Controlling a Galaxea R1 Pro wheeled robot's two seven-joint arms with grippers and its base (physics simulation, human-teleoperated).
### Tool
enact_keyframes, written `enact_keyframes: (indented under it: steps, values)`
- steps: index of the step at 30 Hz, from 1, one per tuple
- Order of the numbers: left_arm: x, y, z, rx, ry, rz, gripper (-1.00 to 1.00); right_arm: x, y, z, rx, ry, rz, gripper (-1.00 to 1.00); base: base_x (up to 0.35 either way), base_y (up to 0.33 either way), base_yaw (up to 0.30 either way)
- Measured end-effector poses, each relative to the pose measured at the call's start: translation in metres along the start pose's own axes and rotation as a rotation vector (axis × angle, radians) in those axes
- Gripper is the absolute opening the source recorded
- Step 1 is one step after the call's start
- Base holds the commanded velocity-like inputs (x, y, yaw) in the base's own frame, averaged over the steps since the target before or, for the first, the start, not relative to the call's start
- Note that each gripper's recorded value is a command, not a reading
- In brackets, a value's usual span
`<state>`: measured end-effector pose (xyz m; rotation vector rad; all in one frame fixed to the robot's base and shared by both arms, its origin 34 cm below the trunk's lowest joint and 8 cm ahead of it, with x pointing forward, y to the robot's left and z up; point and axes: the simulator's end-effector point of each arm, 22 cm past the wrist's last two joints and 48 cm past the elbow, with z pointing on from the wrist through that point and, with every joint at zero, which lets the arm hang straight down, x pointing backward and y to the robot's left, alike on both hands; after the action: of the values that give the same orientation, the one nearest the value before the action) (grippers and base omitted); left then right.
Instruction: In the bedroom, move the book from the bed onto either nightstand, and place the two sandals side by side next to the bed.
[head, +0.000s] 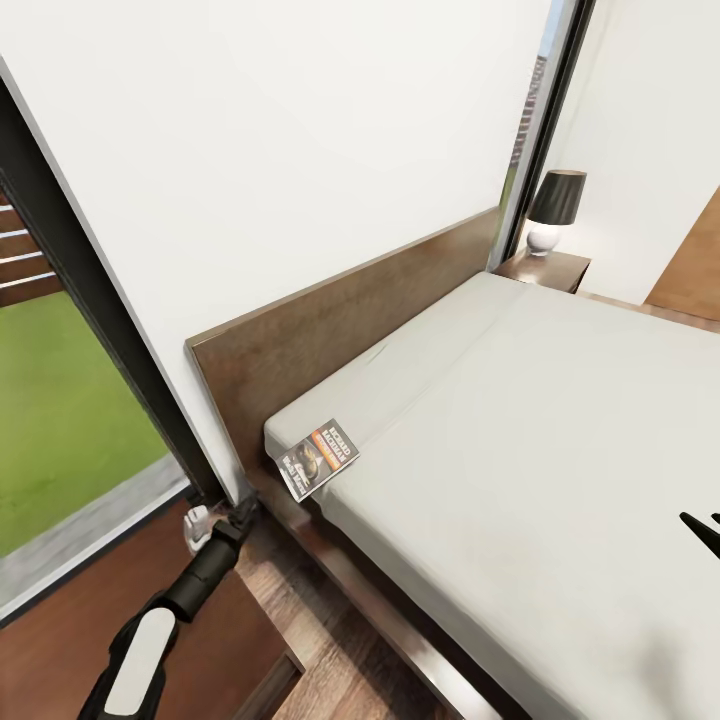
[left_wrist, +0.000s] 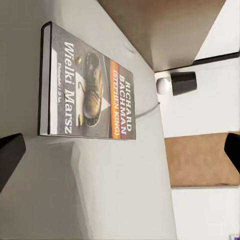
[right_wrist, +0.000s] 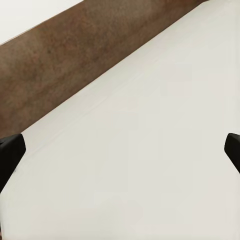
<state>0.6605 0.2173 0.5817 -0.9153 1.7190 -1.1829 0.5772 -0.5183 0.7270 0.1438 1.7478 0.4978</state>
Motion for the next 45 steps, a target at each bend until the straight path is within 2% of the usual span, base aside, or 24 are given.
enact_keyframes:
  steps: [14, 19, 21, 24, 30, 38, 42, 45]
  values:
    - [-0.005, 0.003, -0.002, -0.007, -0.015, -0.006, 1.00, 0.000, 0.000, 0.000, 0.000, 0.000, 0.000, 1.00, 0.000, 0.000, 0.000]
    - [-0.011, 0.014, -0.003, -0.056, -0.038, 0.000, 1.00, 0.000, 0.000, 0.000, 0.000, 0.000, 0.000, 1.00, 0.000, 0.000, 0.000]
    - [-0.021, 0.025, -0.005, -0.104, -0.081, 0.017, 1.00, 0.000, 0.000, 0.000, 0.000, 0.000, 0.000, 1.00, 0.000, 0.000, 0.000]
    - [-0.027, 0.032, -0.007, -0.137, -0.112, 0.028, 1.00, 0.000, 0.000, 0.000, 0.000, 0.000, 0.000, 1.00, 0.000, 0.000, 0.000]
    - [-0.030, 0.036, -0.007, -0.152, -0.130, 0.032, 1.00, 0.000, 0.000, 0.000, 0.000, -0.001, 0.000, 1.00, 0.000, 0.000, 0.000]
    - [-0.013, 0.029, 0.000, -0.139, -0.118, 0.006, 1.00, 0.000, 0.000, 0.000, 0.000, -0.001, -0.001, 1.00, 0.000, 0.000, 0.000]
    - [0.010, 0.018, 0.011, -0.116, -0.075, 0.000, 1.00, -0.001, 0.000, 0.000, 0.000, -0.001, -0.001, 1.00, 0.000, 0.000, 0.000]
    - [0.035, 0.006, 0.021, -0.092, -0.021, 0.011, 1.00, 0.000, 0.000, 0.000, -0.001, -0.001, -0.001, 1.00, 0.000, 0.000, 0.000]
